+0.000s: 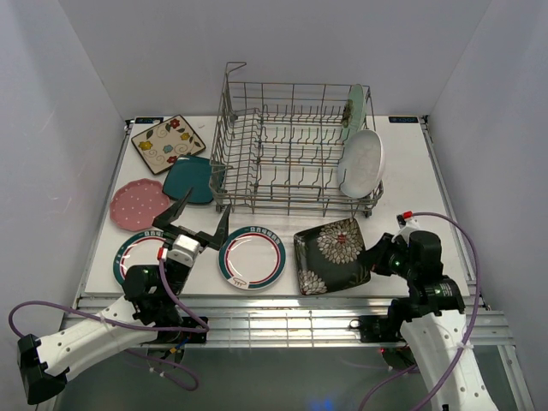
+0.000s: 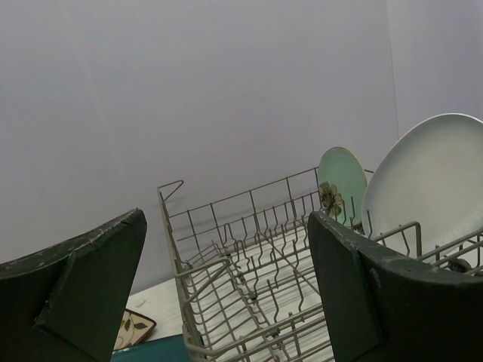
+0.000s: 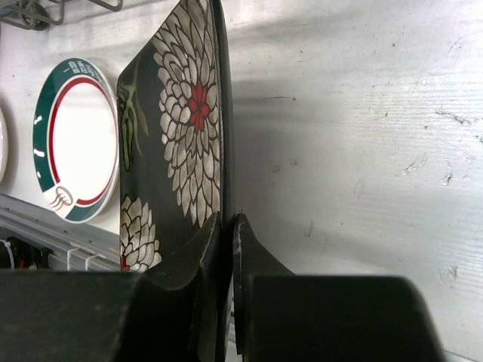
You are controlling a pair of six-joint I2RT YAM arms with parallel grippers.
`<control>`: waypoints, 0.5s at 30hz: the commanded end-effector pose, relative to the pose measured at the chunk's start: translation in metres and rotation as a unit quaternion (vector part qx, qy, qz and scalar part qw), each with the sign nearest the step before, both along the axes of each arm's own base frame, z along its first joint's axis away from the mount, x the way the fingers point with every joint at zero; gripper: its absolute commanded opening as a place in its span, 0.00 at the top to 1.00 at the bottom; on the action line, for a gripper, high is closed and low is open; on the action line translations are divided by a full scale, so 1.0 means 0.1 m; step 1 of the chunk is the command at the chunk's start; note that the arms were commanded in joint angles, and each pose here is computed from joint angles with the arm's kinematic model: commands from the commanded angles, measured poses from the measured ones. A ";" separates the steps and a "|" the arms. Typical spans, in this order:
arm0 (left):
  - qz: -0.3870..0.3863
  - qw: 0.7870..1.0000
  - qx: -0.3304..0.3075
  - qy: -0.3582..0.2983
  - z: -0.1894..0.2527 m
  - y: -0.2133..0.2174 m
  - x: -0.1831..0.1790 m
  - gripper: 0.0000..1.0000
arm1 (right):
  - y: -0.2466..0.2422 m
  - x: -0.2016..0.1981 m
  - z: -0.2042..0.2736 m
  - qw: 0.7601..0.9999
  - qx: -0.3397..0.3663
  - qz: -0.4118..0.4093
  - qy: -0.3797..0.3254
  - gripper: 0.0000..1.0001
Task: Load the plates into the dish rack
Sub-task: Pick up the plate at the center of the board.
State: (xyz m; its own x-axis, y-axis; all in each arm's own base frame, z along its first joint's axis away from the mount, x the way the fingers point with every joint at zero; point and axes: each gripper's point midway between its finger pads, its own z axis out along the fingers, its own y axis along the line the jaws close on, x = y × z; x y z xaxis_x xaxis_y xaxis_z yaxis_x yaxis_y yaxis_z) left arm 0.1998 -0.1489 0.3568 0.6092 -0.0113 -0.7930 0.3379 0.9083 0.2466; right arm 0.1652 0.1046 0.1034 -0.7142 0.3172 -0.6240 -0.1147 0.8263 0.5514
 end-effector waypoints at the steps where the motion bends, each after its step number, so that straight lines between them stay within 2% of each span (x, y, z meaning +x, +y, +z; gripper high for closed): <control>1: 0.007 1.000 0.003 0.002 -0.03 0.01 0.02 0.02 | 0.11 0.05 0.63 0.996 0.027 0.031 -0.083 0.92; 15: 0.013 1.000 0.005 0.002 -0.02 0.02 0.03 0.02 | 0.07 -0.14 1.44 0.987 0.002 0.053 -0.150 0.92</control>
